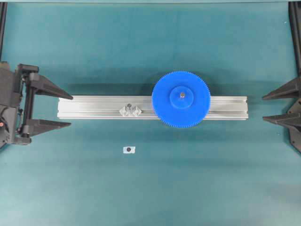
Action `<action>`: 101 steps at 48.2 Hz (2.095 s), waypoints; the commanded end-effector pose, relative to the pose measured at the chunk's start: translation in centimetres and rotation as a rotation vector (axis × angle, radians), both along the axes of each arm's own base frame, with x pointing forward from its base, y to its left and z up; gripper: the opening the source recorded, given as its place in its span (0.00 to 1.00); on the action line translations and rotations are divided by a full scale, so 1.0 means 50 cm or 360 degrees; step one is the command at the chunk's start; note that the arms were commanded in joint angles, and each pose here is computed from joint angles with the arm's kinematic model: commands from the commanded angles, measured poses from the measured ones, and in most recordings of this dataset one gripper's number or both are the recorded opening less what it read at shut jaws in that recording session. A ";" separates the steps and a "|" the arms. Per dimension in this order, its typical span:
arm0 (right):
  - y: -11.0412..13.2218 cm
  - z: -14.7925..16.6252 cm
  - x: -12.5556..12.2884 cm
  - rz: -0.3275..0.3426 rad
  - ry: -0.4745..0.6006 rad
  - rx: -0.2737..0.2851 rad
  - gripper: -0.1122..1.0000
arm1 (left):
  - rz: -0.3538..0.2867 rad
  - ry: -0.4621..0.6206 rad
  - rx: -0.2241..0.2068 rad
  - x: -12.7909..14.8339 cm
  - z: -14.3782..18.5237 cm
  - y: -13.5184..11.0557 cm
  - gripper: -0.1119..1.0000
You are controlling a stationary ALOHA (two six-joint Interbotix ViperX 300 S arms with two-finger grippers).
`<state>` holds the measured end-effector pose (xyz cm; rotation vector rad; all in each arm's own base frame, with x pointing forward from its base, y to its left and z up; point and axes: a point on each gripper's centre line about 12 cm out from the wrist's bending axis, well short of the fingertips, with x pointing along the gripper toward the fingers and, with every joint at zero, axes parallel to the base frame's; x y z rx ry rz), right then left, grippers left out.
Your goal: Insert the large gear onto the shaft.
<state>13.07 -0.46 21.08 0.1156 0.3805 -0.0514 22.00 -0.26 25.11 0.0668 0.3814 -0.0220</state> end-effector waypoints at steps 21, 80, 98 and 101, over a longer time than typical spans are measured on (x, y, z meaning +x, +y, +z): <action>-0.001 0.007 0.003 -0.0009 -0.0013 0.0011 0.73 | -0.0010 -0.0081 0.0003 -0.028 0.004 -0.002 0.79; -0.001 0.007 0.003 -0.0009 -0.0013 0.0011 0.73 | -0.0012 -0.0207 -0.0004 -0.149 -0.123 0.000 0.79; -0.001 0.008 0.003 -0.0009 -0.0013 0.0011 0.73 | -0.0015 -0.0224 -0.0008 -0.159 -0.159 0.000 0.79; 0.000 0.008 0.003 -0.0007 -0.0013 0.0011 0.73 | -0.0016 -0.0254 -0.0009 -0.159 -0.158 -0.001 0.79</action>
